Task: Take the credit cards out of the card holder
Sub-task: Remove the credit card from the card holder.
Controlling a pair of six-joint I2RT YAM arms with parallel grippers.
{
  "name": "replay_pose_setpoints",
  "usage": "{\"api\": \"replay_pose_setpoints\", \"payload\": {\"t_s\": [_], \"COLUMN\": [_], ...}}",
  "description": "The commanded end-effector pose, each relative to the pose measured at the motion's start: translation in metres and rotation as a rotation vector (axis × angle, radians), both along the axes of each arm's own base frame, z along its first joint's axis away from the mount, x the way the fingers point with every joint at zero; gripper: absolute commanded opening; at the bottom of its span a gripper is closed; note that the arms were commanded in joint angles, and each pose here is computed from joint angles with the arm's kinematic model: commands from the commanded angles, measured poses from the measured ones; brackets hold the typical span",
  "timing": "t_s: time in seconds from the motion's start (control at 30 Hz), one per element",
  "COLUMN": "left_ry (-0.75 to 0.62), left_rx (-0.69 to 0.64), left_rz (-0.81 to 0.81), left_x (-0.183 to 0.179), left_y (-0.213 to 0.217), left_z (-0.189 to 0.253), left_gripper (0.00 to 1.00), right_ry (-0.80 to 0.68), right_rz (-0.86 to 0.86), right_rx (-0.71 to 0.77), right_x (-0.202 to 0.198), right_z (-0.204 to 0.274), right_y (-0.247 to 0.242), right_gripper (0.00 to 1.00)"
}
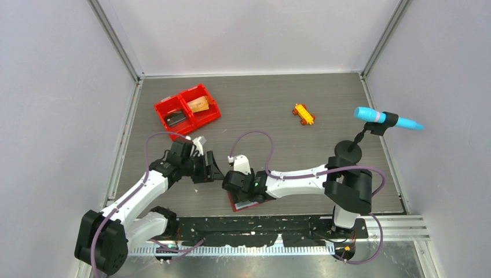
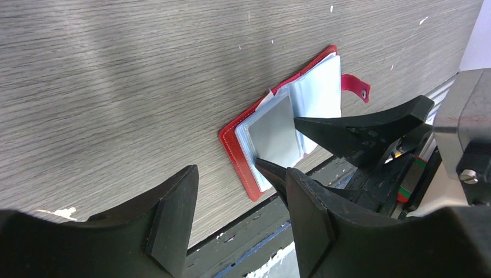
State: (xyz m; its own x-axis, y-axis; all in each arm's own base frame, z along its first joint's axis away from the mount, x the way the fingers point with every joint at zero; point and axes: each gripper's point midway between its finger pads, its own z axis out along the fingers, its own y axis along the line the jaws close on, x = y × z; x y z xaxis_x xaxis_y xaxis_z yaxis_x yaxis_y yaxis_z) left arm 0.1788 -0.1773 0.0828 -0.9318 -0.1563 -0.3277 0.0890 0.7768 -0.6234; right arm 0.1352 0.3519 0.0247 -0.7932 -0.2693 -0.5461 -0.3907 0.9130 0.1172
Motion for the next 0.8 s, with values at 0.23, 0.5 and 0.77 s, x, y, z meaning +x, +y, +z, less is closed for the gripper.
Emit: {"api": "replay_pose_setpoints", "payload": {"t_s": [0.23,0.5,0.77], "left_ry": [0.057,0.098,0.105], "left_rx": [-0.043,-0.045,-0.051], "left_rz": [-0.057,-0.093,-0.098], "left_x": [-0.007,-0.012,-0.009], "left_y": [-0.011,-0.021,-0.029], "left_z": [-0.009,-0.017,-0.02], "left_gripper": [0.59,0.53,0.34], "right_ry": [-0.019,0.002,0.015], "right_rz": [-0.022,-0.039,-0.057], "right_rx": [0.152,0.29,0.412], "right_x": [0.004,0.006,0.01], "right_z": [0.019,0.024,0.032], "right_y": [0.007,0.007,0.003], "right_gripper": [0.56,0.56,0.55]}}
